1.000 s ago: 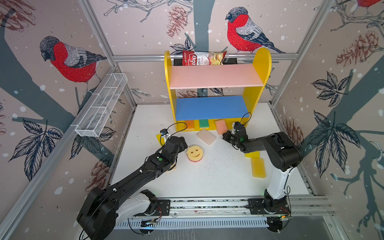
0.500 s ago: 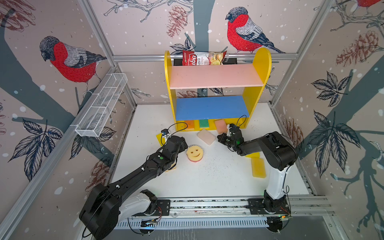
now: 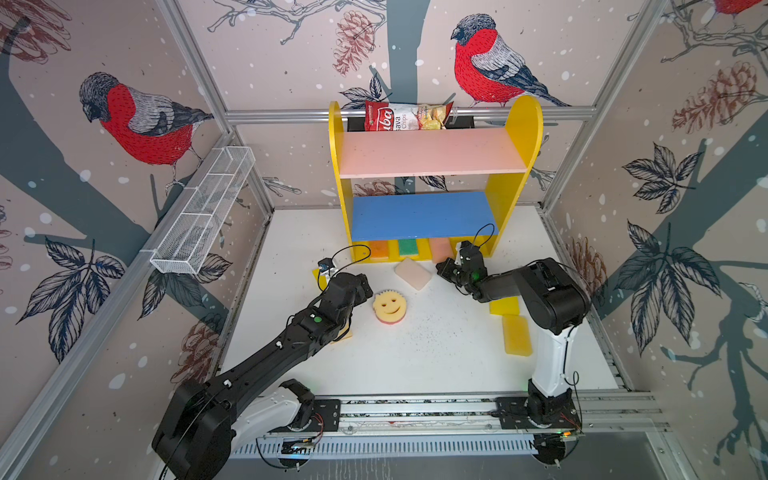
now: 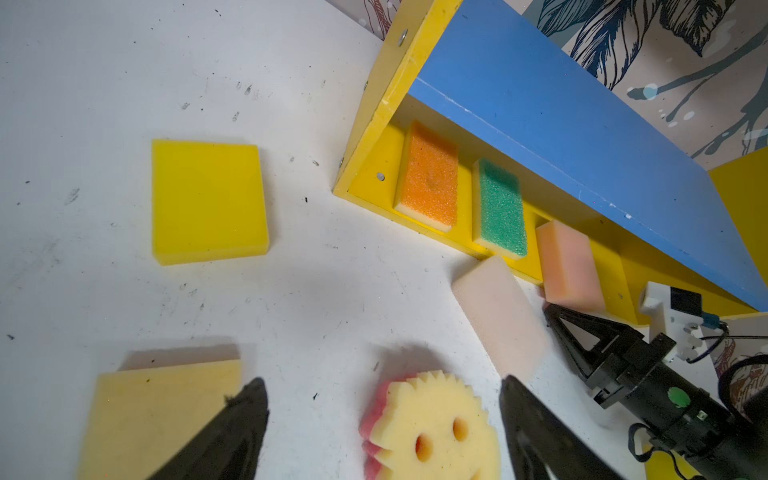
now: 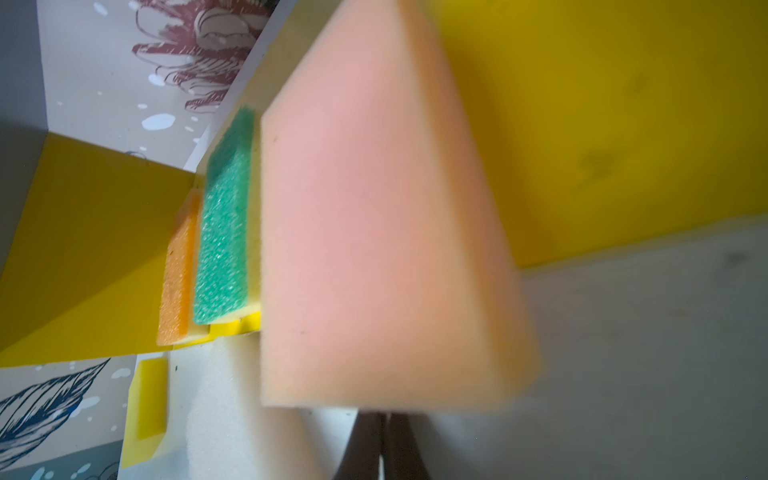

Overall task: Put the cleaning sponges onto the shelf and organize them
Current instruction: 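Push the peach sponge upright into the slot against the green sponge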

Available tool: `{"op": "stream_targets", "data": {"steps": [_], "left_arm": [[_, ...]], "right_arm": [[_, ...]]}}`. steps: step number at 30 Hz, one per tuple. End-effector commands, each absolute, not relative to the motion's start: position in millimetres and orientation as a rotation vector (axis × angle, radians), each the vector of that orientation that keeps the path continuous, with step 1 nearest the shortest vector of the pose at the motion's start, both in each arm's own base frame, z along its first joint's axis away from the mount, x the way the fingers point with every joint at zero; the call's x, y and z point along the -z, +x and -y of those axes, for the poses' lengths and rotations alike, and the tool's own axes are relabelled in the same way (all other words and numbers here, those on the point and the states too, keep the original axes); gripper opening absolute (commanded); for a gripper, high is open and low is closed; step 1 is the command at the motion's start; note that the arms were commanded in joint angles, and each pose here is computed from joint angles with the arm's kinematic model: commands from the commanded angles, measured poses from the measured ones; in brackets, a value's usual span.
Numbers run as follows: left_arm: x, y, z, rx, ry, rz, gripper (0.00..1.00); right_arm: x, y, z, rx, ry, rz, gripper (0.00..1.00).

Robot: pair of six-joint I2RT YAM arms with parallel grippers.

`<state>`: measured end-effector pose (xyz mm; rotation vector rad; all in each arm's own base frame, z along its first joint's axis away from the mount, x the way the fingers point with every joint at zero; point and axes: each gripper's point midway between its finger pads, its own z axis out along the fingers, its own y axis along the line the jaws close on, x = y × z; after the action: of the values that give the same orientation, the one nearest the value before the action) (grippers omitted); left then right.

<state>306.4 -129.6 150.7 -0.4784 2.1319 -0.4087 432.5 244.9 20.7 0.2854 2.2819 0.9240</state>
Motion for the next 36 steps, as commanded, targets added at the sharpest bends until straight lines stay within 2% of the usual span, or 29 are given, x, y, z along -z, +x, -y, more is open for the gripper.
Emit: {"op": "stream_targets", "data": {"steps": [1, 10, 16, 27, 36], "left_arm": [[-152.8, 309.8, 130.4, 0.414, -0.488, -2.123, 0.86], [-154.2, 309.2, 129.2, 0.409, -0.486, -2.12, 0.86], [-153.8, 309.9, 130.2, 0.415, -0.487, -2.123, 0.86], [-156.4, 310.6, 131.1, 0.419, -0.482, -2.123, 0.86], [-160.8, 306.7, 123.9, 0.4, -0.491, -2.109, 0.86]], "right_arm": [[-8.0, 425.8, -247.1, -0.922, 0.304, -2.329, 0.0], [-12.8, 439.4, -221.0, -0.884, 0.356, -2.3, 0.0], [-15.0, 447.4, -223.3, -0.893, 0.352, -2.295, 0.0], [-8.8, 442.4, -239.3, -0.913, 0.31, -2.323, 0.0], [-17.3, 413.4, -201.2, -0.865, 0.354, -2.321, 0.0]]}}
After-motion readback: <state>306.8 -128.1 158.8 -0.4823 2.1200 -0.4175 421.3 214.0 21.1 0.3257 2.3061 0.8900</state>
